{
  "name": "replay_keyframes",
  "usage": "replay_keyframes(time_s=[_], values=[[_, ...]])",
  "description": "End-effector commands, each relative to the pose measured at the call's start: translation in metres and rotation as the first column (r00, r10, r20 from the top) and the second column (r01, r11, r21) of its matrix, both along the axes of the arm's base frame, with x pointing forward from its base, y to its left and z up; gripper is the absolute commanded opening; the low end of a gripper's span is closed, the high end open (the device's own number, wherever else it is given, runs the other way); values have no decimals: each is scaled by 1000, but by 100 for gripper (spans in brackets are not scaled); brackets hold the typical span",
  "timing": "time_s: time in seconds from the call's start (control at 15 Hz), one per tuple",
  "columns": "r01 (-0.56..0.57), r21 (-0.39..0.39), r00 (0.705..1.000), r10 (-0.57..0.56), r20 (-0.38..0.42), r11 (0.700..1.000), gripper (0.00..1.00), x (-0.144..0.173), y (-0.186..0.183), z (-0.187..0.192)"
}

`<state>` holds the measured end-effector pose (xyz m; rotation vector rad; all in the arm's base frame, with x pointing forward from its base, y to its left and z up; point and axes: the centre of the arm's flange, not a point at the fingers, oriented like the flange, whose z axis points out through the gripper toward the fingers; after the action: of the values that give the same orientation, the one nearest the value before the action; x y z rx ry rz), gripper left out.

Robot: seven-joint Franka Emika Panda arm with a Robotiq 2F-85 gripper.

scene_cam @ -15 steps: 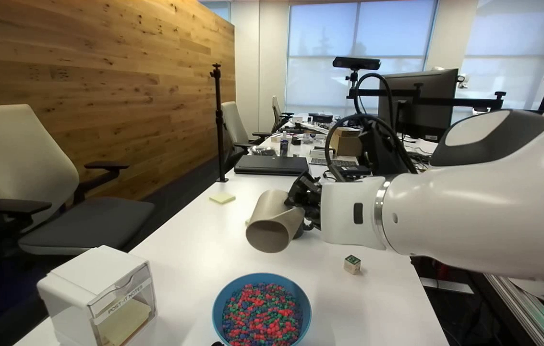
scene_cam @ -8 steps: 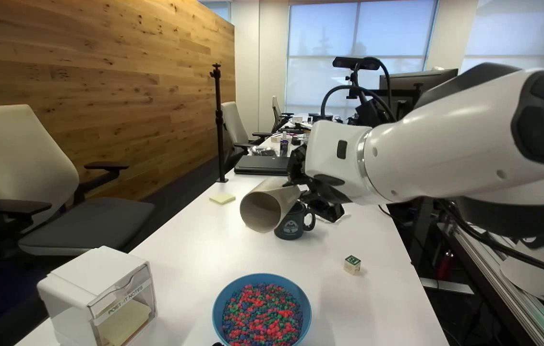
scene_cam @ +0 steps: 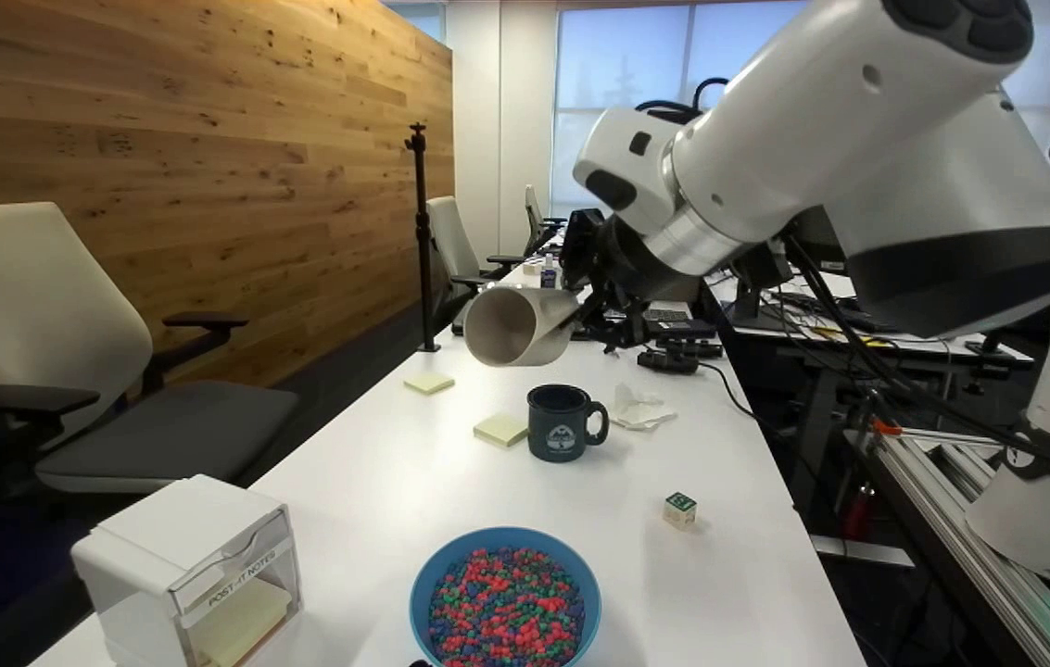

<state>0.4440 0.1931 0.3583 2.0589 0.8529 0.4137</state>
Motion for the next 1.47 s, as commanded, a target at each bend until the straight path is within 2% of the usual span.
replay_keyframes(time_s=[0.0,0.33,0.67,0.93,1.4], values=[[52,176,997,-60,38,983,6,1,-10,29],[110,348,981,-158,112,931,6,13,-13,46],[125,517,943,-263,204,847,6,21,-16,29],[111,644,900,-351,257,757,6,17,-26,4],[14,818,810,-486,328,574,6,-8,-44,-55]])
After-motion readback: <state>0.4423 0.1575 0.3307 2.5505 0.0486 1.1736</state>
